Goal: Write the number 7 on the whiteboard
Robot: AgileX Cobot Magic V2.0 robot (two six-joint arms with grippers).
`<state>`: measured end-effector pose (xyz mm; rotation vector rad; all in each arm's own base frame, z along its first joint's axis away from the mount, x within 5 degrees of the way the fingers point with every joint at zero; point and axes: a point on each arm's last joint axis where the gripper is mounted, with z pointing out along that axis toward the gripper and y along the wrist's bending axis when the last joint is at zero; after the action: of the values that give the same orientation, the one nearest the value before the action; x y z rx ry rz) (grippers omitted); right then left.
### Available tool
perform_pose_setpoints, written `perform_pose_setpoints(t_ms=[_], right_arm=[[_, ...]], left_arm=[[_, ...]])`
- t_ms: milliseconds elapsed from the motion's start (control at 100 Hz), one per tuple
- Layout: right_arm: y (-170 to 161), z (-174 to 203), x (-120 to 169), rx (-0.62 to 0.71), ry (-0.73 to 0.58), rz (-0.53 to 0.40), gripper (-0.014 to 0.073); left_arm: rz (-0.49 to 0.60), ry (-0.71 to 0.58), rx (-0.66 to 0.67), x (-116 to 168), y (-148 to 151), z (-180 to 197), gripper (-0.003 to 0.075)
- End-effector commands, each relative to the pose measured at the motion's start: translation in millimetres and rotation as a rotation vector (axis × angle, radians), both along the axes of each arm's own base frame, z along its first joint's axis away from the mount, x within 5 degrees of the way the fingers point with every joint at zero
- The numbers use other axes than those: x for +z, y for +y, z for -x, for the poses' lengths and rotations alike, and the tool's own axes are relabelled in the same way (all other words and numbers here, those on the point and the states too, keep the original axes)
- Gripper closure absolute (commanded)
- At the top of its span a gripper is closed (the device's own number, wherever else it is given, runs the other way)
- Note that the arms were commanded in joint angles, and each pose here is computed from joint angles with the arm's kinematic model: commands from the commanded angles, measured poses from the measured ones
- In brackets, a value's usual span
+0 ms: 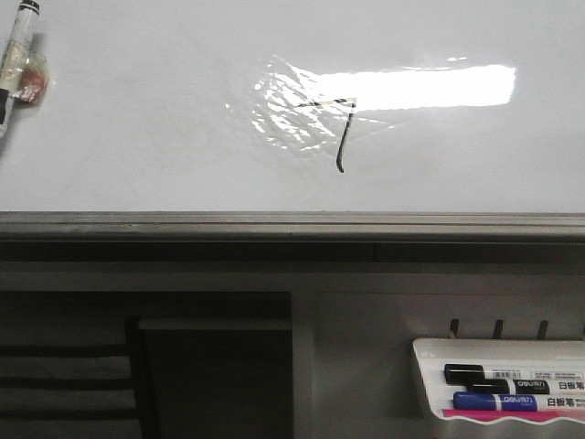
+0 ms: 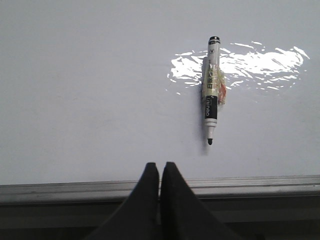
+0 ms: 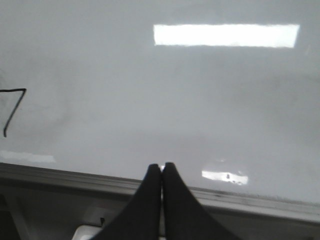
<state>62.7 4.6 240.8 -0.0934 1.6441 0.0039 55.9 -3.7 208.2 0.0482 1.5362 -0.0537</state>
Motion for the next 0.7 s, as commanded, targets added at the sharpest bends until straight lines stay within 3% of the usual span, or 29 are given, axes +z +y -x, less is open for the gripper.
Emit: perform_pose_setpoints(t_ms=[0,220,690], right_arm=[[-4,2,-2,-0.048,-0.125,0.017,0.0666],[-6,3,-36,-0.073,-0.169,0.008,0.0666],[-5,8,-36,-0.064,-0.192,0.006,0.0666]], left_arm=[[0.013,-0.066,0.007,-3,1,1,0.0741],[0.013,-0.066,0.007,-3,1,1,0.0741],[0.013,-0.066,0.007,-3,1,1,0.0741]])
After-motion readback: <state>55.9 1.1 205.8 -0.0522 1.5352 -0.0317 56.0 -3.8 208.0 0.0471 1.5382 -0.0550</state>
